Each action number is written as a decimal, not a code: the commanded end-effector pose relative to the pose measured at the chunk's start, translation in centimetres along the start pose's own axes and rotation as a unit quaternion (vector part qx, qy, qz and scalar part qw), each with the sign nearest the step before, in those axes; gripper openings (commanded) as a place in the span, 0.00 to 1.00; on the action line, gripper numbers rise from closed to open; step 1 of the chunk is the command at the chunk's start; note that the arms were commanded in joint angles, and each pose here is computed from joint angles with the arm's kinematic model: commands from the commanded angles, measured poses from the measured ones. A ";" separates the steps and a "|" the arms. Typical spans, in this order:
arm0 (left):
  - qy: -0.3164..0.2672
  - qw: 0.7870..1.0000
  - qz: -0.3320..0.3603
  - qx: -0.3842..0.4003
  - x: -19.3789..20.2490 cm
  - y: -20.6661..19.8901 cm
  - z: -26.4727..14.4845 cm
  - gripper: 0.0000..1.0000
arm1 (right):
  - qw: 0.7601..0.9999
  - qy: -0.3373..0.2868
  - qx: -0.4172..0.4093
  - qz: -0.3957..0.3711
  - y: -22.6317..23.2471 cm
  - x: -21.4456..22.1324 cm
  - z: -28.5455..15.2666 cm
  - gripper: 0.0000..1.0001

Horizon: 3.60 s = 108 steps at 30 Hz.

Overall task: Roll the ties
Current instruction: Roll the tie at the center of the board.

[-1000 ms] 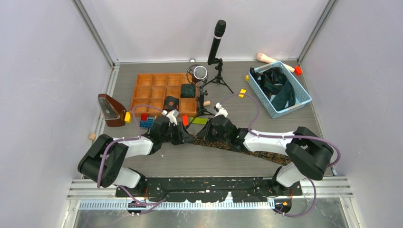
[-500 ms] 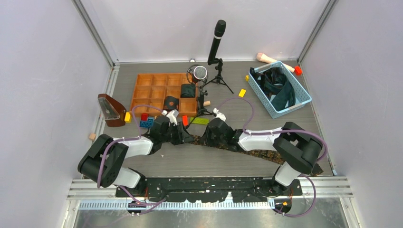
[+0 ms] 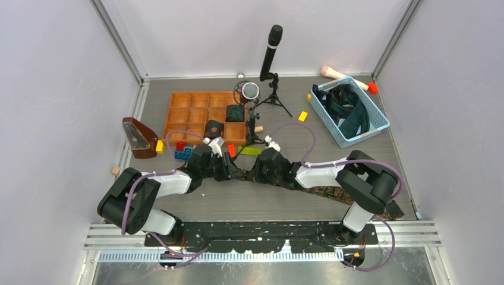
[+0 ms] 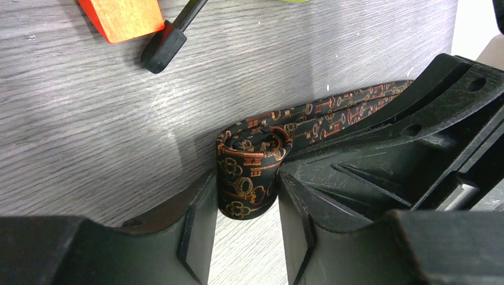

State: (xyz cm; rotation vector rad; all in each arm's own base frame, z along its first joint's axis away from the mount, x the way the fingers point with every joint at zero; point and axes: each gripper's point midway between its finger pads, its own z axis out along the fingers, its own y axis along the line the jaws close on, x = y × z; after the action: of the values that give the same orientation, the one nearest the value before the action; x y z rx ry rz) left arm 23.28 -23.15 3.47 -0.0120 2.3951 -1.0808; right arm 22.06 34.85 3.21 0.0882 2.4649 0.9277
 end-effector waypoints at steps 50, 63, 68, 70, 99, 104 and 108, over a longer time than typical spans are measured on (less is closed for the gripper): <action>-0.029 0.832 0.302 -0.465 -5.4 2.7 -4.0 0.11 | 0.988 -0.135 0.061 -0.043 -2.4 -6.6 -10.8 0.14; -0.014 0.775 0.375 -0.508 -4.5 1.4 -2.4 0.20 | 0.986 -0.146 0.070 -0.040 -3.1 -6.9 -11.2 0.14; -0.013 0.765 0.391 -0.511 -4.2 0.9 -2.1 0.35 | 0.986 -0.146 0.070 -0.036 -3.3 -6.8 -11.2 0.15; -0.014 0.763 0.394 -0.511 -4.1 0.6 -2.0 0.42 | 0.986 -0.146 0.069 -0.035 -3.3 -6.7 -11.2 0.15; -0.001 0.796 0.401 -0.454 -1.6 -2.4 1.6 0.49 | 0.984 -0.158 0.077 -0.023 -4.5 -6.5 -12.4 0.15; -0.003 0.807 0.394 -0.439 -1.4 -2.8 2.1 0.39 | 0.984 -0.158 0.079 -0.022 -4.7 -6.4 -12.3 0.15; -0.007 0.807 0.393 -0.440 -1.5 -2.7 2.1 0.29 | 0.984 -0.156 0.082 -0.022 -4.8 -6.3 -12.2 0.15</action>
State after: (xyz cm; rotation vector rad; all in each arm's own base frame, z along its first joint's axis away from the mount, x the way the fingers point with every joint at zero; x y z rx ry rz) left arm 24.54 -24.72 4.25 0.6402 2.2994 0.5029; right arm 21.75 22.59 9.86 0.1862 2.2770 0.6326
